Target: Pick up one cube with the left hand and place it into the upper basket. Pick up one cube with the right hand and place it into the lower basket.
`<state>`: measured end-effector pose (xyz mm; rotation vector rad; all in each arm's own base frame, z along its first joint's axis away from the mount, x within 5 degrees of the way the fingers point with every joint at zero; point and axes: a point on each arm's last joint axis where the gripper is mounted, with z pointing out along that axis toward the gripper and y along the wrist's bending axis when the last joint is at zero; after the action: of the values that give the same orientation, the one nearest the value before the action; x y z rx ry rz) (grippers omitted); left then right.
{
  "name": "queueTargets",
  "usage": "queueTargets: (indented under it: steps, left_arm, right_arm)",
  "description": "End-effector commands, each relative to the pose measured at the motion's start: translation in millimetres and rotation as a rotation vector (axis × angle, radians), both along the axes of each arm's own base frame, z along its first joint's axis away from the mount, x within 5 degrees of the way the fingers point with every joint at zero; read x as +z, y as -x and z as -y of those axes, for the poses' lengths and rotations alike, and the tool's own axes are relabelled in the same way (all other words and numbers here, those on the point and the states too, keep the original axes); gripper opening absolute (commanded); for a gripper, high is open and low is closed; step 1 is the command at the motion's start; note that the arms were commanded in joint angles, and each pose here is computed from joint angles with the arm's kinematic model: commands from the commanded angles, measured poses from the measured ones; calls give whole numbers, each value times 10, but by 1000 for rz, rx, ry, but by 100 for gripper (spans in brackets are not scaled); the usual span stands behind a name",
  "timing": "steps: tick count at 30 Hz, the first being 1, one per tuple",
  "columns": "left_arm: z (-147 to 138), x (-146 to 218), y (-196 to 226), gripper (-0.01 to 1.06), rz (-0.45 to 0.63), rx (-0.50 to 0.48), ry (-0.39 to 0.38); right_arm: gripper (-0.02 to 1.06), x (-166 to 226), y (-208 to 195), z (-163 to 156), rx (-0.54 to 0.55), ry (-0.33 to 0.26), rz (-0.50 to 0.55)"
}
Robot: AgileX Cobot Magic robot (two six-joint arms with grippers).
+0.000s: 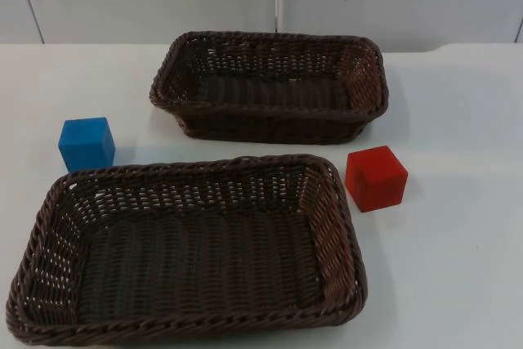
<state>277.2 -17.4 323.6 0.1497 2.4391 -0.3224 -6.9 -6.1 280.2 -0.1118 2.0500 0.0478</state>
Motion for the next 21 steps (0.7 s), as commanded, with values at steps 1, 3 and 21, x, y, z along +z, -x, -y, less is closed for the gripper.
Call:
queueTargets:
  steps: [1, 3, 21]
  left_arm:
    - [102, -39, -143, 105, 4, -33, 4]
    - [143, -76, -203, 105, -4, -48, -3]
    - [381, -926, -861, 105, -90, 25, -75]
  right_arm:
    - [105, 1, -3, 5, -6, 12, 9]
    - [105, 1, -3, 5, -6, 12, 9]
    - [105, 1, -3, 5, -6, 12, 9]
